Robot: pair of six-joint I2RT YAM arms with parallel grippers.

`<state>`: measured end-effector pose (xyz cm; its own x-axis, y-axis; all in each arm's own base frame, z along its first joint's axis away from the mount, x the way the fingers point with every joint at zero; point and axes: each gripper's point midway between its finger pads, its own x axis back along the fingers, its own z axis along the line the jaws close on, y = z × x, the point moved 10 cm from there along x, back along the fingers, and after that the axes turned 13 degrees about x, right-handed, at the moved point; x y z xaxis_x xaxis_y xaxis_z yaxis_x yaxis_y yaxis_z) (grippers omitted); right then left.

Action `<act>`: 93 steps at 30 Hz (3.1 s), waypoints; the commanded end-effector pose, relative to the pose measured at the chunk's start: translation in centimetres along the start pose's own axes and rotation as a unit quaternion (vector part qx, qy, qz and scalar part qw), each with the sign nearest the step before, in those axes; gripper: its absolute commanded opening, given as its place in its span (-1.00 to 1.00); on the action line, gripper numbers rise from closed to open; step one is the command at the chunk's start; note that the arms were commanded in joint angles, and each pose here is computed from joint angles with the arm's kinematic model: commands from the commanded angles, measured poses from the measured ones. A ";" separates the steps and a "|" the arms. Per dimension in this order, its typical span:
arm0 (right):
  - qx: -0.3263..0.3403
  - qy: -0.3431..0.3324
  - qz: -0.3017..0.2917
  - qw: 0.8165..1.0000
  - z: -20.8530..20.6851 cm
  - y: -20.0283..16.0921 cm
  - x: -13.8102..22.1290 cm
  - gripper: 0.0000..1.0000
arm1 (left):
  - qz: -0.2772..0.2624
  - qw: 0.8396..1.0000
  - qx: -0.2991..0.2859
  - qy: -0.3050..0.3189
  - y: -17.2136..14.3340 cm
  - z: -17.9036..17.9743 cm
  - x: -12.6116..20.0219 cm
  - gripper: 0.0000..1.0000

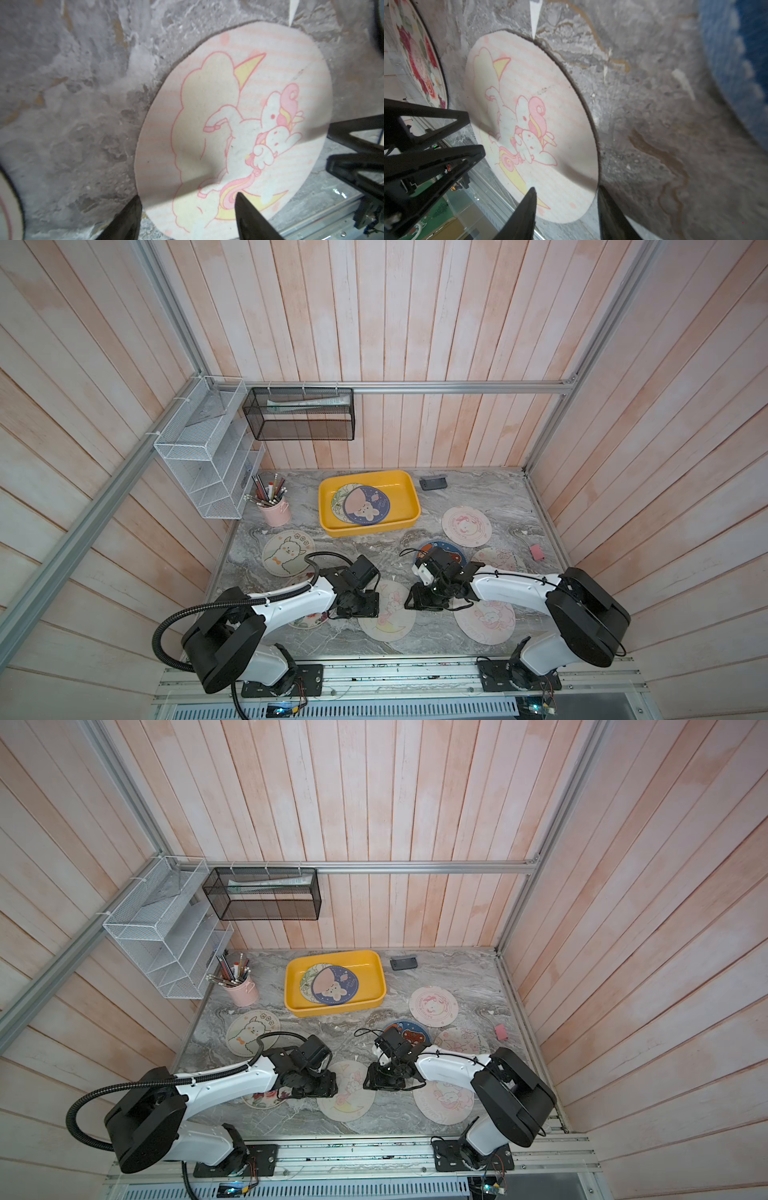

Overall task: Put the coasters into the storage box
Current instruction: Pick up the coaster from the center of the board, then place the coaster in the storage box.

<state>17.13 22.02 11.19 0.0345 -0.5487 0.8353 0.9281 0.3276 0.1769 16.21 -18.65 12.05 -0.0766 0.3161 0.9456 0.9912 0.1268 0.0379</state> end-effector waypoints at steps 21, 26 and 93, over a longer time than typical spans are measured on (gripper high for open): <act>0.006 -0.002 0.001 1.000 0.4 0.5 -0.8 -0.74 | 0.028 1.000 -0.005 0.009 -0.6 0.5 -1.3 0.37; 0.010 0.007 -0.010 1.000 1.0 0.9 -0.1 -1.00 | 0.019 1.000 -0.002 0.009 -0.5 0.6 -1.0 0.39; 0.066 -0.028 -0.184 0.980 -2.4 32.3 4.1 0.21 | -0.073 0.994 0.074 -0.037 5.3 1.8 2.2 0.83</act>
<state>48.95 28.75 15.13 -0.2675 -0.6083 0.7473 0.8568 0.2047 0.4733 20.23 -15.32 13.16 -0.2055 0.3530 0.9128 0.9452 0.3132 0.0917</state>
